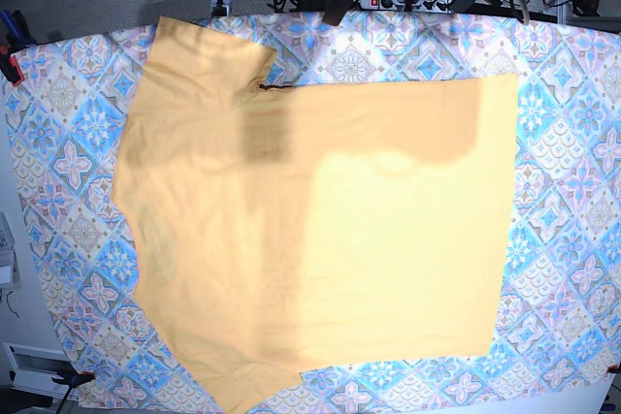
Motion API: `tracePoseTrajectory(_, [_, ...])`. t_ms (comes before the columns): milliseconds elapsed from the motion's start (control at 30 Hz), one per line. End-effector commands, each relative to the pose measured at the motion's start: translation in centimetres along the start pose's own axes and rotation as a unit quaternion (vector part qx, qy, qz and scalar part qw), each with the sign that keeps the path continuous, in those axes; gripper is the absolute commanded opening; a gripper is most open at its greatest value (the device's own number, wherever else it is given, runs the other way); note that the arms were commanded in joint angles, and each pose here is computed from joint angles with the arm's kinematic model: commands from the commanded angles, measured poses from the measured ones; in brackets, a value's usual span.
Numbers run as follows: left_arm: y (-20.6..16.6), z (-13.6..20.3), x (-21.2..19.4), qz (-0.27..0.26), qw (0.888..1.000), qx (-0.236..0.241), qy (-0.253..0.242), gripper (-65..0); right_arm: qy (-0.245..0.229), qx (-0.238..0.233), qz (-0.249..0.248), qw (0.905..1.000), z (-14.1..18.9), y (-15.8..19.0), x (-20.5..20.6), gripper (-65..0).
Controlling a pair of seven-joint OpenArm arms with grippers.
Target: Fold the T-shirt properly
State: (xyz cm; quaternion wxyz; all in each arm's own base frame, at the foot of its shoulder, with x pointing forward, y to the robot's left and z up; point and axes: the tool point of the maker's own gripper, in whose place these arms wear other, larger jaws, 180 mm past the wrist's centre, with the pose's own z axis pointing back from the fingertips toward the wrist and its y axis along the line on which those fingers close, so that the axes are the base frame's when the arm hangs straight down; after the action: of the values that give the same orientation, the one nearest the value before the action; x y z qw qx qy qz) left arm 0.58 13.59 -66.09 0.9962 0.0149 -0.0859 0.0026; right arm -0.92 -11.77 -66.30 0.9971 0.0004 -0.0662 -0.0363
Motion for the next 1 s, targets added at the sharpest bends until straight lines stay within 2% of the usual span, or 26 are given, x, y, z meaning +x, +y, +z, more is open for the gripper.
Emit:
tracePoseTrajectory(0, [0.0,0.0,0.3,0.000,1.000,0.001,-0.007,-64.4,0.000,-0.001,-0.002,1.0000,0.1,-0.2,-0.3,-64.2])
tracePoseTrajectory(167, [0.1,0.1,-0.1,-0.001,1.000,0.002,-0.003,-64.4,0.013,-0.002,-0.002,0.9999,0.3,-0.3,-2.0,-64.2])
tracePoseTrajectory(533, [1.9,0.8,-3.7,-0.008,1.000,0.014,0.023,-64.6,0.022,-0.006,0.000,0.9997,1.2,-0.8,-5.6,-64.2])
tracePoseTrajectory(900, [4.7,2.2,-8.4,-0.024,0.997,0.033,0.058,-65.0,0.016,-0.039,0.015,0.9990,2.6,-5.4,-7.8,-64.2])
tracePoseTrajectory(967, [4.9,2.3,-8.2,-0.027,0.998,0.033,0.044,-65.0,0.015,-0.043,0.018,0.9988,2.9,-6.0,-8.2,-64.2])
